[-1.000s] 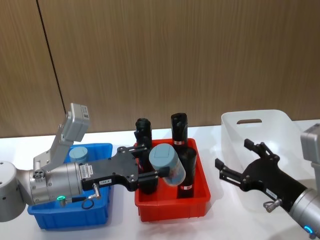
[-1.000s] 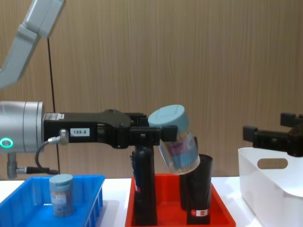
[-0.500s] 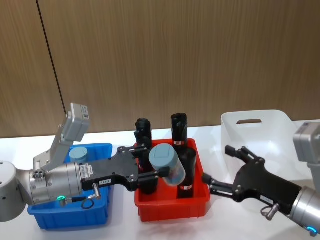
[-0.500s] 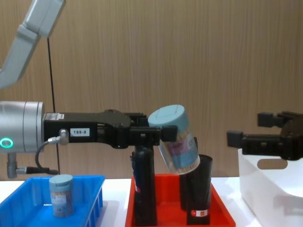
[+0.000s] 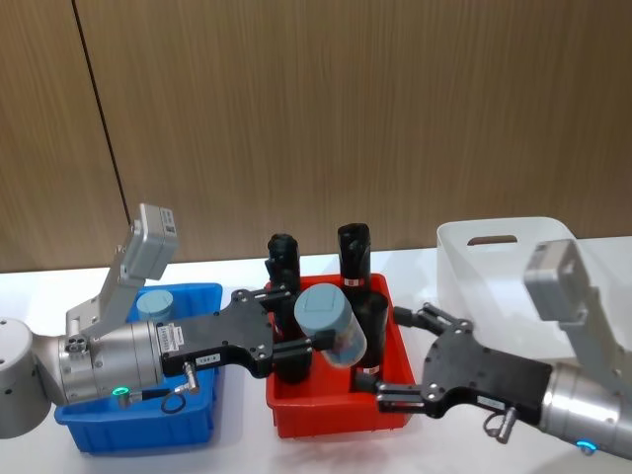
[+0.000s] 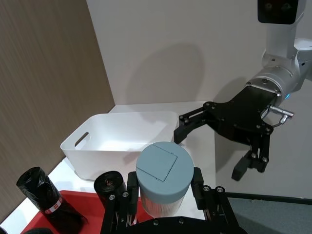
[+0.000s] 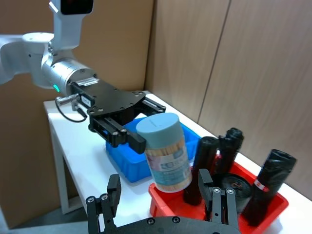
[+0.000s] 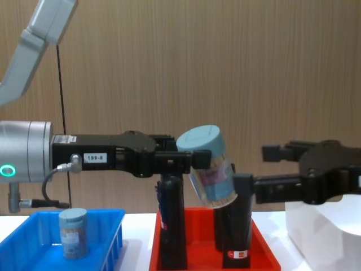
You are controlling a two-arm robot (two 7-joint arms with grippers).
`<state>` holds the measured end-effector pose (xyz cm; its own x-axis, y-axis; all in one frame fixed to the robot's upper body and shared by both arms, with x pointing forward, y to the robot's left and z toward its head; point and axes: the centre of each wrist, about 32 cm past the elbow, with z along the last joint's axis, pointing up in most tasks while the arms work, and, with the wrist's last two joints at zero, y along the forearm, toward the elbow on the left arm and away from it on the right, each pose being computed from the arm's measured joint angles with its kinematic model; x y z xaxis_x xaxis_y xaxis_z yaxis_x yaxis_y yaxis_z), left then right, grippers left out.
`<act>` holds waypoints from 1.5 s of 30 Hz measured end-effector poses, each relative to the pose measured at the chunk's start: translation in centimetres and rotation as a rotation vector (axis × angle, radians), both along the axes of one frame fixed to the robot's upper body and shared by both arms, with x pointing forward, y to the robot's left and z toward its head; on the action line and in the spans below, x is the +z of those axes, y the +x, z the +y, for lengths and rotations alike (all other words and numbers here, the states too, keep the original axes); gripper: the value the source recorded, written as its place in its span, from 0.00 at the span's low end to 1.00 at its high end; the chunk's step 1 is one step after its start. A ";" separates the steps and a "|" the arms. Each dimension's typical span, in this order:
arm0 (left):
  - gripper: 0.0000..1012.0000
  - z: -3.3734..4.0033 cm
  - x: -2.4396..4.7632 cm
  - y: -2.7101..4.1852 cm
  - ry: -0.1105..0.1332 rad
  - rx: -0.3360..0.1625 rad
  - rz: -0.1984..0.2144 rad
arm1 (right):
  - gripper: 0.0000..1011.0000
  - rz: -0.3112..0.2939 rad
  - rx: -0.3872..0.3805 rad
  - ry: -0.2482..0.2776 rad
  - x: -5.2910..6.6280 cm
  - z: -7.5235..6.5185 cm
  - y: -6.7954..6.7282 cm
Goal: Pick the cotton swabs from the blue box and place them into the white box.
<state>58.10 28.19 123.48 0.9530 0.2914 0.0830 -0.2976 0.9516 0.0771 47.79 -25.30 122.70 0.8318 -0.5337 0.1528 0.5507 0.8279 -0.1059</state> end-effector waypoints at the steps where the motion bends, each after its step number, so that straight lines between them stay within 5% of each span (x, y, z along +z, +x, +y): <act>1: 0.64 0.00 0.00 0.00 0.000 0.000 0.000 | 0.99 0.003 0.011 -0.006 0.0 0.2 0.3; 21: 0.64 0.00 0.00 0.00 0.000 0.000 0.000 | 0.99 0.018 0.038 -0.064 -0.1 1.8 3.6; 45: 0.64 0.00 0.00 0.00 0.000 0.000 0.000 | 0.99 0.026 0.036 -0.117 -0.4 3.0 5.4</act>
<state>58.09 28.19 123.48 0.9530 0.2915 0.0830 -0.2977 0.9515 0.0771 53.22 -22.31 122.26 0.8544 -0.4834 0.1905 0.5169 0.8282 -0.2166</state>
